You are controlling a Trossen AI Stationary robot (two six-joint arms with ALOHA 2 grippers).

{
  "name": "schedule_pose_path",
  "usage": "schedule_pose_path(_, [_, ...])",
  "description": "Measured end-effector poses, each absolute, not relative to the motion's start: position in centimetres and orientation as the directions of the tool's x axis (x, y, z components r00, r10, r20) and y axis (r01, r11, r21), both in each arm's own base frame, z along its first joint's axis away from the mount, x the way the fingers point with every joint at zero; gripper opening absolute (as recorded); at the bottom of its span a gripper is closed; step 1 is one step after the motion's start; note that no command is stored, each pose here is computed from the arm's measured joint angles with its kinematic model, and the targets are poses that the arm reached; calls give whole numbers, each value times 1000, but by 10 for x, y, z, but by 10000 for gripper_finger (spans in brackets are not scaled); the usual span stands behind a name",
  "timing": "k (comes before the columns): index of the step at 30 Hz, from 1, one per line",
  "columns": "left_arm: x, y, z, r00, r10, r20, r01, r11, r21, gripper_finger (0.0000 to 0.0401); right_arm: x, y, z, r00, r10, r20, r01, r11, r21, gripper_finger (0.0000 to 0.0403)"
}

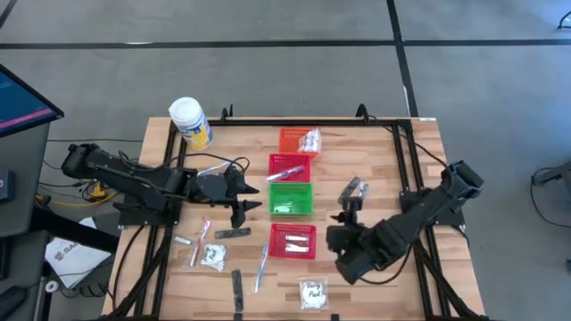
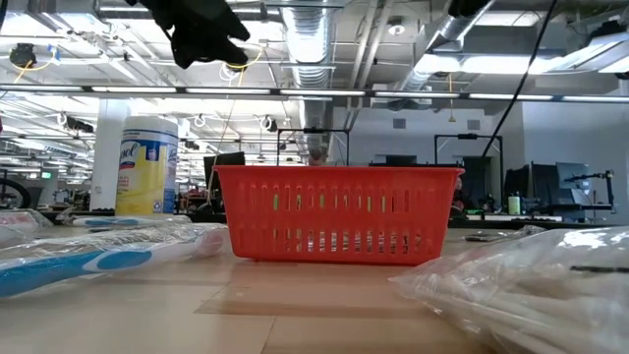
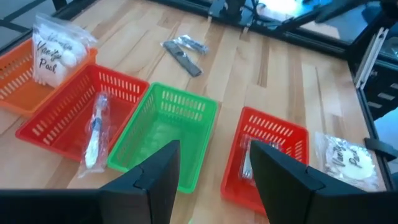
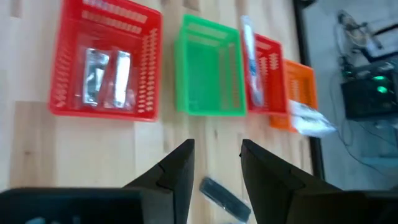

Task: Pick & Place Travel size toiletries
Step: Adjust the black comb

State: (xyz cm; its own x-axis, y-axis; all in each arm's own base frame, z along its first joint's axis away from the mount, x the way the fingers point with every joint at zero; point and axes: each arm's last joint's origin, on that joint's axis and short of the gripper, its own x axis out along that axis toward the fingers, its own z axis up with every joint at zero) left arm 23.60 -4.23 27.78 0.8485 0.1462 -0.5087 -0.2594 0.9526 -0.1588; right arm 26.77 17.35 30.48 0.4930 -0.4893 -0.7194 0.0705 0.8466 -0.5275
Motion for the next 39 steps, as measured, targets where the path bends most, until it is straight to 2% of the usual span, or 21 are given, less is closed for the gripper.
schedule_pose_path(12, [237,-40,280,850,202,-486,-303,943,-139,186,232,151,286,480,-562,-673,216,820,-530,123])
schedule_pose_path(22, [253,-42,282,889,257,-379,-315,944,-100,186,205,130,269,522,-595,-611,334,802,-496,123])
schedule_pose_path(30, [280,-37,269,917,211,-338,-249,966,-71,186,187,116,250,654,-502,-566,357,865,-354,123])
schedule_pose_path(39, [291,-28,261,913,232,-334,-263,964,-48,186,180,112,230,830,-325,-453,241,942,-234,123])
